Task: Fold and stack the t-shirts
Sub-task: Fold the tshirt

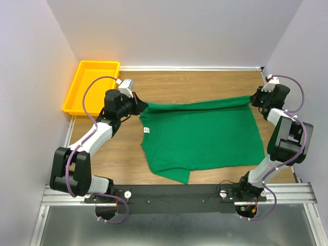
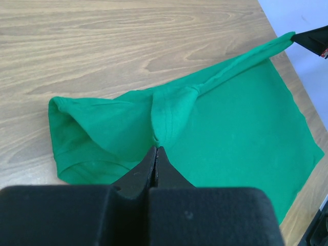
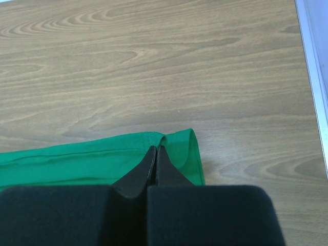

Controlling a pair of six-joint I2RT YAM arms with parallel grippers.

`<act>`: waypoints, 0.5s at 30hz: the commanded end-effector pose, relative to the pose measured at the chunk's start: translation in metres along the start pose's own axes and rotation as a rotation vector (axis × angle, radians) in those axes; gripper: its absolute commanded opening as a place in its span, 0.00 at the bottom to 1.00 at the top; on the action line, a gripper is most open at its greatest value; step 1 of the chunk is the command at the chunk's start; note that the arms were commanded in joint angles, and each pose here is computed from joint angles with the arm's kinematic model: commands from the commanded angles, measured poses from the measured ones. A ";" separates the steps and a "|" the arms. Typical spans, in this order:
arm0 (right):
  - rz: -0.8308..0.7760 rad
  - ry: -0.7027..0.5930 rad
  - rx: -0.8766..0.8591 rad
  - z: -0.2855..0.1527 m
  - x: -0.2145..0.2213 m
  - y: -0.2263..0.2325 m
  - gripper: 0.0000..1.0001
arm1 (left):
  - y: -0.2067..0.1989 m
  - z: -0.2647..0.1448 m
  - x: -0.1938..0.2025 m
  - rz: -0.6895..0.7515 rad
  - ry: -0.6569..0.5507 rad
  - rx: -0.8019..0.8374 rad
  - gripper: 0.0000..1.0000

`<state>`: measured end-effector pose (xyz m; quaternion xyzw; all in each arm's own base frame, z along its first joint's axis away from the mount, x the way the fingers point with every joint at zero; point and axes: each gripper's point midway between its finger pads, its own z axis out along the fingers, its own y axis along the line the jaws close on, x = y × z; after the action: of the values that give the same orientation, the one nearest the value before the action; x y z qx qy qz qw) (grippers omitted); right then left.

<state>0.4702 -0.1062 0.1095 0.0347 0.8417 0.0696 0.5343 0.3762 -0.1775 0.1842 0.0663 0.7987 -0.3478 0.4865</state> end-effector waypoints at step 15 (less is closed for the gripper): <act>-0.007 0.031 0.050 -0.009 0.015 -0.012 0.01 | -0.018 -0.013 0.017 -0.018 0.009 0.047 0.00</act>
<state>0.4636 -0.1071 0.0990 0.0380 0.8480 0.0670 0.5243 0.3582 -0.1822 0.1722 0.0625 0.8051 -0.3568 0.4697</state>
